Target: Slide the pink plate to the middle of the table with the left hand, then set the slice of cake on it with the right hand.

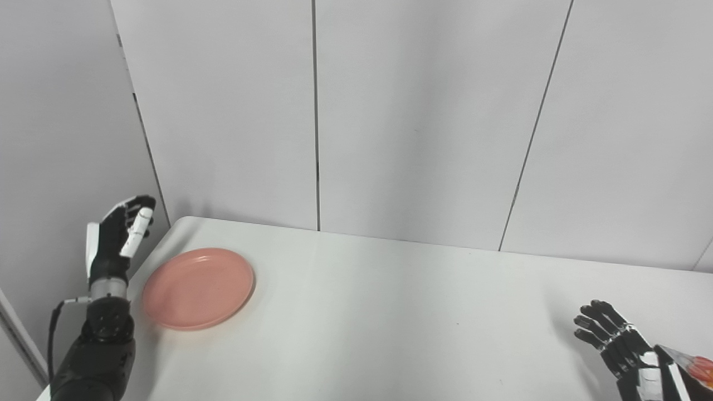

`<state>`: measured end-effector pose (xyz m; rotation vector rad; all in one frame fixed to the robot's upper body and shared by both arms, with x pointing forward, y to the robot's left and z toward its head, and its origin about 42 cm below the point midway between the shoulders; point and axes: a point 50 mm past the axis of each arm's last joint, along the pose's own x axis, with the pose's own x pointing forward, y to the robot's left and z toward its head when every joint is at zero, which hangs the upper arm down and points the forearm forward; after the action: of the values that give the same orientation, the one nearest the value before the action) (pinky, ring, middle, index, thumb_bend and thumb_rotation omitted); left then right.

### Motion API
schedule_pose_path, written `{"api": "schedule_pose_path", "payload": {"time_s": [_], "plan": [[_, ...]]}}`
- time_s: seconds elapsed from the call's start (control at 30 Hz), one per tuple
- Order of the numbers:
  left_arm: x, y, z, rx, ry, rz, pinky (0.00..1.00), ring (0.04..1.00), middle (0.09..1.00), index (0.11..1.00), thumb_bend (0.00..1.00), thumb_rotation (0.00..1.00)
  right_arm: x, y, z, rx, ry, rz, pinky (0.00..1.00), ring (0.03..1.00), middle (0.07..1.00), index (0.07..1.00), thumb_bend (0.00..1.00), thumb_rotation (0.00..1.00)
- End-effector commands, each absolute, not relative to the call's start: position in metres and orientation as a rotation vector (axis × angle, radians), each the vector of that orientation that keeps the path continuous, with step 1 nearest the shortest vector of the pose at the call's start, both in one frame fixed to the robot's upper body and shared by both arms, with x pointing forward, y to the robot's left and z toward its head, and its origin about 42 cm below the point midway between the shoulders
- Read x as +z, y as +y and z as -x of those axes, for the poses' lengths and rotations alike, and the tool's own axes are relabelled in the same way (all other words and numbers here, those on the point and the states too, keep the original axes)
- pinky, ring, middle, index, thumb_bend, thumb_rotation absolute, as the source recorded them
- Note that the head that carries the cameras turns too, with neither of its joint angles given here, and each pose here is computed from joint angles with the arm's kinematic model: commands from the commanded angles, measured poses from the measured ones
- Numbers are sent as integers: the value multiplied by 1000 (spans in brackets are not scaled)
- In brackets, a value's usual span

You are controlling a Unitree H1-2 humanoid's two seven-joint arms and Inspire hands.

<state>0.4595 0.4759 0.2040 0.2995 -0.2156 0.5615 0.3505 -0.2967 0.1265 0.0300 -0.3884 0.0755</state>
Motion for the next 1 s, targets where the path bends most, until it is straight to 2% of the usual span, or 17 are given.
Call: {"api": "schedule_pose_path", "payload": {"time_s": [0.0, 0.2, 0.53, 0.63, 0.7, 0.73, 0.83, 0.97], "plan": [[237, 484, -471, 538, -308, -214, 570, 689, 712, 678, 759, 860, 49, -292, -295, 22, -155, -93, 764, 781, 794, 790, 886, 993], [217, 480, -468, 499, -266, -115, 566, 663, 708, 722, 712, 870, 49, -294, -294, 13, -159, -87, 753, 773, 785, 781, 898, 981], [191, 465, -467, 443, -197, -90, 575, 686, 720, 759, 720, 875, 49, -294, -292, 3, -154, -81, 742, 760, 772, 776, 899, 974], [186, 459, -470, 429, -195, -8, 612, 700, 729, 754, 774, 835, 49, -294, -291, 1, -151, -77, 736, 758, 770, 774, 906, 971], [184, 453, -472, 430, -196, 39, 612, 679, 711, 739, 848, 831, 49, -294, -291, 4, -152, -70, 739, 759, 772, 775, 905, 974], [184, 448, -474, 416, -201, 52, 609, 668, 696, 738, 851, 833, 50, -294, -291, 5, -154, -66, 740, 759, 772, 774, 905, 973], [185, 440, -476, 381, -213, 62, 611, 643, 657, 749, 827, 852, 50, -294, -292, 6, -157, -63, 740, 759, 769, 772, 907, 968], [183, 430, -478, 334, -213, 55, 584, 665, 662, 741, 771, 879, 50, -293, -293, 6, -154, -59, 740, 760, 769, 777, 905, 968]]}}
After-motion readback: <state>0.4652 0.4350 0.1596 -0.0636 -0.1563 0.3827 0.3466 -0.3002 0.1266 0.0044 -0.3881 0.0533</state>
